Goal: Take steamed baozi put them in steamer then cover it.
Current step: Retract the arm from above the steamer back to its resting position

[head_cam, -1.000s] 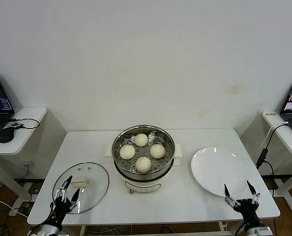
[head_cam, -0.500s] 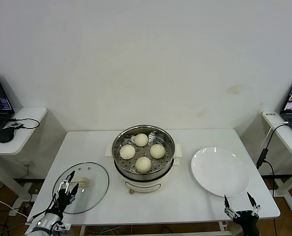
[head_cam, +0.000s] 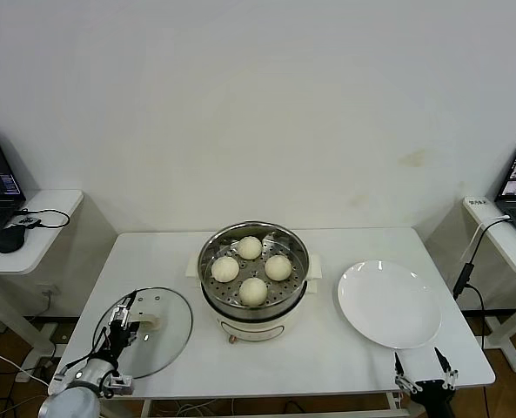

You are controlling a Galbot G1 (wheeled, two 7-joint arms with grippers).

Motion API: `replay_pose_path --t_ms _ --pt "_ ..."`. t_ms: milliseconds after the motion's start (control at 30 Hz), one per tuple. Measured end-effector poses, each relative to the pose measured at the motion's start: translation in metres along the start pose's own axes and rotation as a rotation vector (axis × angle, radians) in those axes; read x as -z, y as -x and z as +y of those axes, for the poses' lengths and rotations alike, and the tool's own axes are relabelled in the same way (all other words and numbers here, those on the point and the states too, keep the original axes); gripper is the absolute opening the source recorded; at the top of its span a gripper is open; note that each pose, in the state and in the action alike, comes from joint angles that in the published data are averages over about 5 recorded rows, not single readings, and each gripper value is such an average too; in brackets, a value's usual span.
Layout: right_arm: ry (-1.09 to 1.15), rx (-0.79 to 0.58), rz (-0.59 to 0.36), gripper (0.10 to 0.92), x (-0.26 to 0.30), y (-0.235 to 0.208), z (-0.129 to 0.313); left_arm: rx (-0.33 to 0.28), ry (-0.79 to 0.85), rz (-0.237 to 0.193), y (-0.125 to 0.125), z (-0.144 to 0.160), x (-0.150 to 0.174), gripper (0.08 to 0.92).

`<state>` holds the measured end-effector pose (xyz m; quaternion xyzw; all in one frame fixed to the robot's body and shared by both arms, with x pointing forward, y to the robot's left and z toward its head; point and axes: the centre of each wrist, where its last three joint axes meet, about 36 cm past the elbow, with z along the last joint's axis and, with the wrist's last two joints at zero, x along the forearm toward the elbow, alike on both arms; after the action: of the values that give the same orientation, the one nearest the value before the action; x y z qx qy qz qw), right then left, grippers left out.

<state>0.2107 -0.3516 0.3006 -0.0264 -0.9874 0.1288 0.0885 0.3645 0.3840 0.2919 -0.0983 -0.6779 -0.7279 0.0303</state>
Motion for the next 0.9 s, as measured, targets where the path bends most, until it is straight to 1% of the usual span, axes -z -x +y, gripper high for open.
replay_pose_path --t_ms 100,200,433,733,833,900 --pt "-0.001 0.002 0.001 0.823 -0.001 0.000 0.001 -0.002 -0.003 -0.001 0.004 -0.002 0.001 0.790" --pt "-0.001 0.004 0.002 0.823 -0.001 0.000 0.002 -0.008 -0.005 0.000 0.006 -0.004 0.002 0.714" --pt "-0.003 0.008 0.006 0.823 -0.002 0.000 0.002 -0.015 -0.018 0.008 0.007 -0.010 0.001 0.507" --pt "-0.008 0.022 0.004 0.823 -0.001 -0.001 0.007 0.019 -0.038 0.017 0.002 -0.008 0.000 0.247" --pt "-0.011 0.028 0.002 0.823 -0.001 -0.001 0.009 0.034 -0.035 0.026 -0.001 -0.004 -0.003 0.168" --pt "-0.013 0.033 -0.001 0.823 0.000 -0.001 0.010 0.044 -0.034 0.034 -0.004 0.001 -0.004 0.141"
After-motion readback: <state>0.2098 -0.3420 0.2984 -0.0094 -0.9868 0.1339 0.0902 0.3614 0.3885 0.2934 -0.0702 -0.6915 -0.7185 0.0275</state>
